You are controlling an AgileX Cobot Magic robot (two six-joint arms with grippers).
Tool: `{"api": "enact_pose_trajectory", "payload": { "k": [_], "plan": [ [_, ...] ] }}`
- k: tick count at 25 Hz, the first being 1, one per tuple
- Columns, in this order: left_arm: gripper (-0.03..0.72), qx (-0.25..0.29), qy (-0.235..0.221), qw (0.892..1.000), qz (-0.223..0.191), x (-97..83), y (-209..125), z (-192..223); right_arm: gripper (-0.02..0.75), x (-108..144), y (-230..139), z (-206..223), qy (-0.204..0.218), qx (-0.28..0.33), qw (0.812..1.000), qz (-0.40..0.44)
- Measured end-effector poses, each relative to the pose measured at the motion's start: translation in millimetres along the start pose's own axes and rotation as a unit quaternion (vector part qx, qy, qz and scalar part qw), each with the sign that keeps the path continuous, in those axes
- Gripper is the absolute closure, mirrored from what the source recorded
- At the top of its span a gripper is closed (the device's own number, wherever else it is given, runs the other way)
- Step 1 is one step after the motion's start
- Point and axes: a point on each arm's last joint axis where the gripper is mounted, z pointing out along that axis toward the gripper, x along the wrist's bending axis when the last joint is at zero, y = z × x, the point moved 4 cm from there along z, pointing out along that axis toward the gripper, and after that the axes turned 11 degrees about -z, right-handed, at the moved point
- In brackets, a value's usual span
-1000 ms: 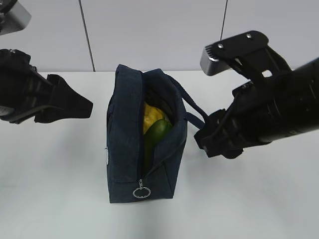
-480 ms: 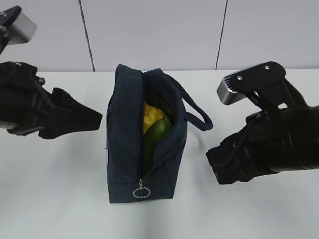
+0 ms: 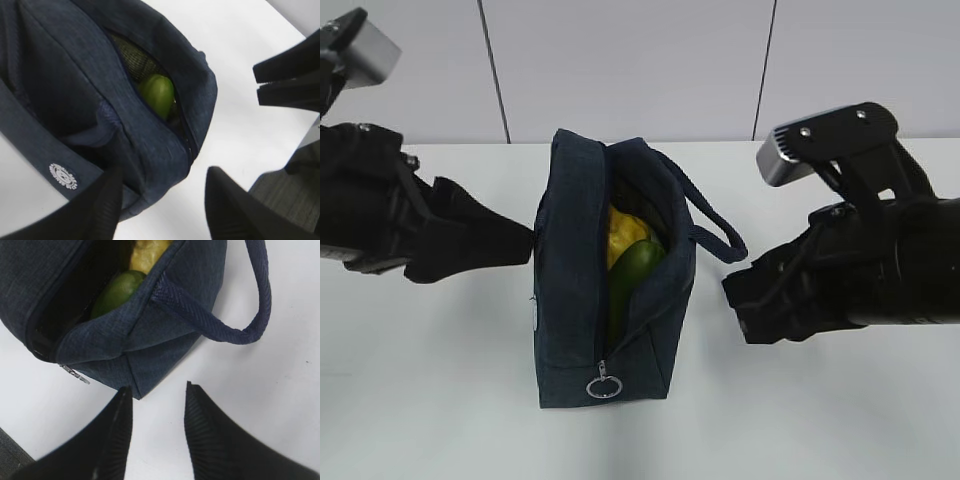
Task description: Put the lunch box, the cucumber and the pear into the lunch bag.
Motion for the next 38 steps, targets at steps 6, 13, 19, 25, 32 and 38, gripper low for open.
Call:
{"api": "enact_pose_trajectory", "payload": {
  "k": [6,13,19,25,32,38],
  "plan": [
    [0.362,0.021,-0.009,0.999,0.027,-0.7,-5,3,0.454,0,-2,1,0.001,0.003,1.0,-0.01],
    [0.362,0.032,-0.011,0.998,0.046,0.6,-7,7,0.454,3,-28,8,-0.003,0.013,1.0,-0.021],
    [0.362,0.058,-0.007,0.997,0.04,9.1,-12,21,0.481,24,-34,12,0.01,-0.032,0.997,-0.07],
    [0.362,0.06,-0.021,0.994,0.094,-2.1,-15,25,0.488,33,-43,14,0.016,-0.053,0.992,-0.114],
    [0.362,0.04,-0.009,0.99,0.138,-9.2,-13,32,0.488,34,-54,15,0.012,-0.064,0.99,-0.128],
    [0.362,0.036,0.016,0.986,0.163,-1.7,-10,36,0.488,35,-51,14,0.013,-0.081,0.987,-0.136]
  ]
}}
